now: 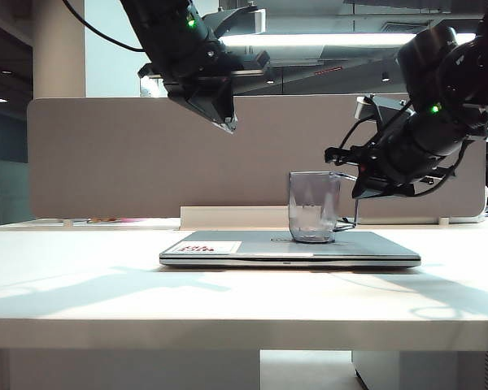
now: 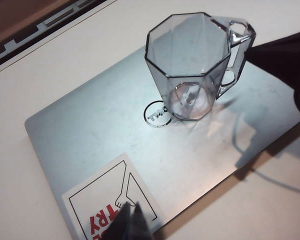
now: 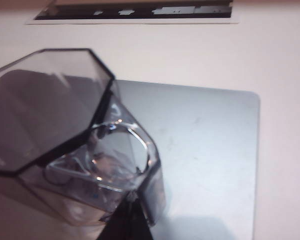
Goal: Pick up the water cup and place it on the side of the laptop close to you.
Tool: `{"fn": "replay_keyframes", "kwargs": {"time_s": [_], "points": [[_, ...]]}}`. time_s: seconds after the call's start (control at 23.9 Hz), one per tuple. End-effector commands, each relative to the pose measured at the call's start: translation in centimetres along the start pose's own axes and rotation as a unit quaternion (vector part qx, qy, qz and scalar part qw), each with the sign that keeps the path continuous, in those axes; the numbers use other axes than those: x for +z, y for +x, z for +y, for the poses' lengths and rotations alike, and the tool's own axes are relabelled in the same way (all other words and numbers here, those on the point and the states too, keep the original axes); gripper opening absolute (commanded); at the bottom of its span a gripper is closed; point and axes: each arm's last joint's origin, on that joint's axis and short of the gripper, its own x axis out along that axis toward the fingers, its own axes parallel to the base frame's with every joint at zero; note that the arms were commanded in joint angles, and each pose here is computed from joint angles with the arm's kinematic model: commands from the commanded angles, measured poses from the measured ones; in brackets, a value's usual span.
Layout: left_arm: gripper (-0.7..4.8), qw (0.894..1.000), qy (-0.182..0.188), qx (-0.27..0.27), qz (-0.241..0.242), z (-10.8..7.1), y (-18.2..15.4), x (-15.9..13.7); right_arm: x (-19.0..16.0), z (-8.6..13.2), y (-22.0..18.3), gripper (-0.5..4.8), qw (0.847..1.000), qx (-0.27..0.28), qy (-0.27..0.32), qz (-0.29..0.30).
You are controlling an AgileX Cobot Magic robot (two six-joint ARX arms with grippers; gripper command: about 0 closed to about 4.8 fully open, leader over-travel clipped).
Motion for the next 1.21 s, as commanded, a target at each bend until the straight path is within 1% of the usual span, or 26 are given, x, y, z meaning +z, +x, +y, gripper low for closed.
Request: {"fn": "replay_keyframes", "kwargs": {"time_s": [0.04, 0.17, 0.33, 0.42, 0.46, 0.5, 0.54, 0.58, 0.71, 0.96, 1.21], "points": [[-0.04, 1.0, 0.002, -0.001, -0.009, 0.0, -0.3, 0.3, 0.2, 0.0, -0.2, -0.06, 1.0, 0.015, -0.003, 0.01], [-0.04, 1.0, 0.001, -0.001, -0.009, 0.0, -0.3, 0.3, 0.1, 0.1, -0.7, -0.05, 0.999, 0.011, -0.003, 0.034], [-0.04, 1.0, 0.001, -0.001, -0.011, 0.0, -0.3, 0.4, 0.5, 0.1, -1.6, -0.01, 0.999, 0.008, -0.008, 0.051], [-0.04, 1.0, 0.001, 0.0, -0.013, 0.0, -0.3, 0.4, 0.6, 0.1, -1.7, 0.47, 0.999, 0.007, -0.008, 0.049], [-0.04, 1.0, 0.001, 0.0, -0.014, 0.0, -0.3, 0.4, 0.6, 0.1, -1.7, 0.89, 0.999, 0.007, -0.008, 0.049], [-0.04, 1.0, 0.008, 0.0, -0.016, 0.0, -0.3, 0.4, 0.5, 0.1, -1.7, 1.89, 0.999, 0.007, -0.008, 0.052], [-0.04, 1.0, 0.016, 0.001, -0.016, 0.1, -0.3, 0.5, 0.5, 0.1, -1.7, 2.22, 0.999, 0.006, -0.008, 0.053], [-0.04, 1.0, 0.018, 0.001, -0.017, 0.1, -0.3, 0.5, 0.5, 0.1, -1.7, 2.22, 0.999, 0.006, -0.008, 0.053], [-0.04, 1.0, 0.017, 0.002, -0.023, 0.1, -0.3, 0.6, 0.4, -0.1, -1.4, 2.22, 0.999, -0.019, -0.009, 0.046], [-0.04, 1.0, 0.018, 0.003, -0.024, 0.1, -0.3, 0.6, -1.4, -0.3, 0.4, 2.21, 0.998, -0.018, -0.009, 0.051], [-0.04, 1.0, 0.018, 0.004, -0.023, 0.1, -0.3, 0.6, -0.9, -0.3, 1.0, 2.18, 1.0, -0.015, -0.008, 0.002]]}}
